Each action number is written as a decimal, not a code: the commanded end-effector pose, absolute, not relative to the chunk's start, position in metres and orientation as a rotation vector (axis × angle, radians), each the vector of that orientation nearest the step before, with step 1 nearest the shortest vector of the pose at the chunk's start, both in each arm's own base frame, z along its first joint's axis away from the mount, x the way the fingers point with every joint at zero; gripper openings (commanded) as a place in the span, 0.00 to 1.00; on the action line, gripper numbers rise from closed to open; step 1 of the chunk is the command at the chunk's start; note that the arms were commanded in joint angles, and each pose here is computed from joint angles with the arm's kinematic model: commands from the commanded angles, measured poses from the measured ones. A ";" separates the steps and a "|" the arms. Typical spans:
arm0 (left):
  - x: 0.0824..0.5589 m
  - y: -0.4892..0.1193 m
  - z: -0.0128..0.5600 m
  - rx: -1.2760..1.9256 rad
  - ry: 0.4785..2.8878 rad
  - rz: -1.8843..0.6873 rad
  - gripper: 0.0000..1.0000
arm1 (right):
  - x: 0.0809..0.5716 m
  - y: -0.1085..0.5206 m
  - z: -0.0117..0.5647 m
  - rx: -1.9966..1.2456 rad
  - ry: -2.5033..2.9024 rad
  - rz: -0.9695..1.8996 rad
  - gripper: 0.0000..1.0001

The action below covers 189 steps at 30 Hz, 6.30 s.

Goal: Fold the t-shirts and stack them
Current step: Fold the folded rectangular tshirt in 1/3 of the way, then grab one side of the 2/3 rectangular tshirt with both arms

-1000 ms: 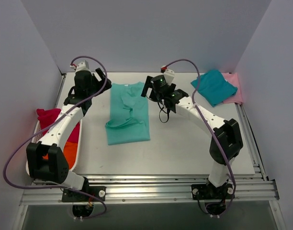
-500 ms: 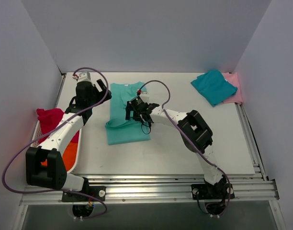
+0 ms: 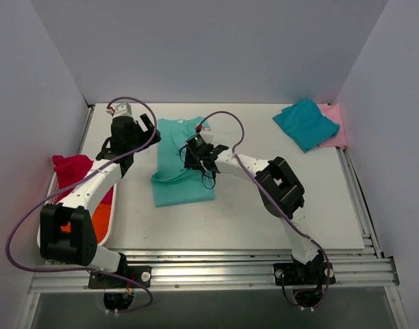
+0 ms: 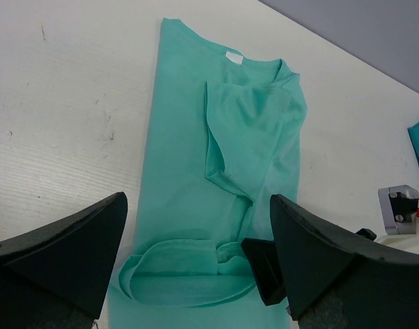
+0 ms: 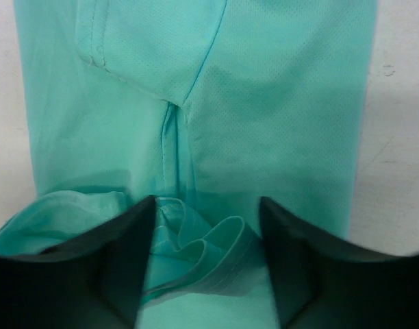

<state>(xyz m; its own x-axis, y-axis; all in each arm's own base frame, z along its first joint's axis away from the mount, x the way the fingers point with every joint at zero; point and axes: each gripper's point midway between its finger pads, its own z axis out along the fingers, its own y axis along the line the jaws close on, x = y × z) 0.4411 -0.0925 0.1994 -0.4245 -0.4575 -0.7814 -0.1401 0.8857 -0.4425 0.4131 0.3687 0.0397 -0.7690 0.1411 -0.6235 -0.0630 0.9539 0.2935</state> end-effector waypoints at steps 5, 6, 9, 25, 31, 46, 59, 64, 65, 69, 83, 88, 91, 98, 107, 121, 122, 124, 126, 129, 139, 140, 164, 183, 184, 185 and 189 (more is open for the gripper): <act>0.452 -0.093 0.207 -0.409 1.954 -0.386 0.94 | 0.420 0.358 0.068 0.078 2.385 0.373 0.00; 0.452 -0.093 0.206 -0.409 1.957 -0.385 0.94 | 0.420 0.358 0.069 0.077 2.384 0.373 0.00; 0.453 -0.093 0.201 -0.407 1.966 -0.381 0.94 | 0.422 0.358 0.072 0.076 2.381 0.377 0.00; 0.466 -0.098 0.194 -0.391 1.968 -0.388 0.94 | 0.484 0.305 0.092 0.192 2.345 0.387 0.00; 0.467 -0.101 0.192 -0.385 1.977 -0.400 0.94 | 0.498 0.297 0.060 0.226 2.385 0.403 0.00; 0.463 -0.104 0.186 -0.364 1.990 -0.397 0.94 | 0.523 0.284 0.030 0.357 2.388 0.323 0.00; 0.465 -0.113 0.180 -0.333 2.001 -0.403 0.94 | 0.533 0.232 0.033 0.519 2.328 0.314 0.00; 0.469 -0.116 0.178 -0.323 2.006 -0.400 0.94 | 0.542 0.213 0.035 0.560 2.281 0.300 0.18; 0.470 -0.117 0.176 -0.321 2.010 -0.396 0.94 | 0.545 0.209 0.035 0.569 2.277 0.290 0.32; 0.471 -0.119 0.171 -0.324 2.028 -0.369 0.94 | 0.544 0.182 0.028 0.604 2.280 0.147 1.00; 0.361 -0.187 0.185 -0.473 1.985 -0.424 0.95 | 0.471 0.108 0.140 0.698 2.048 -0.024 1.00; 0.318 -0.237 0.156 -0.431 2.043 -0.487 0.96 | 0.422 0.144 0.146 0.622 2.071 0.160 1.00; 0.295 -0.261 0.145 -0.363 2.077 -0.481 0.96 | 0.397 0.141 0.152 0.623 2.052 0.079 1.00; 0.275 -0.295 0.120 -0.299 2.127 -0.532 0.96 | 0.362 0.115 0.132 0.653 2.088 -0.024 1.00; 0.262 -0.362 0.090 -0.363 2.175 -0.746 0.98 | 0.346 0.110 0.127 0.647 2.094 0.028 1.00; 0.270 -0.389 0.059 -0.507 2.187 -0.831 0.93 | 0.335 0.090 0.153 0.667 2.030 0.054 1.00; 0.270 -0.392 0.058 -0.504 2.192 -0.835 0.90 | 0.335 0.089 0.152 0.668 2.031 0.054 1.00; 0.272 -0.397 0.054 -0.499 2.201 -0.835 0.81 | 0.336 0.088 0.151 0.668 2.033 0.052 1.00; 0.273 -0.399 0.048 -0.498 2.213 -0.829 0.76 | 0.336 0.087 0.145 0.670 2.042 0.050 1.00; 0.275 -0.400 0.046 -0.494 2.214 -0.821 0.58 | 0.337 0.088 0.142 0.672 2.046 0.056 1.00; 0.289 -0.349 0.067 -0.559 2.126 -0.729 0.21 | 0.321 0.104 0.135 0.623 2.090 0.141 1.00; 0.291 -0.330 0.060 -0.579 2.121 -0.682 0.19 | 0.317 0.107 0.136 0.620 2.086 0.167 1.00; 0.299 -0.279 0.073 -0.594 2.088 -0.591 0.14 | 0.255 0.182 0.035 0.493 2.271 0.395 0.77; 0.300 -0.264 0.073 -0.602 2.075 -0.547 0.14 | 0.264 0.175 -0.005 0.491 2.309 0.234 0.63; 0.300 -0.263 0.073 -0.603 2.073 -0.545 0.14 | 0.265 0.174 -0.006 0.492 2.311 0.228 0.61; 0.300 -0.263 0.074 -0.605 2.071 -0.546 0.14 | 0.265 0.174 -0.007 0.492 2.313 0.222 0.56; 0.301 -0.257 0.072 -0.613 2.070 -0.534 0.14 | 0.268 0.175 -0.007 0.489 2.312 0.211 0.32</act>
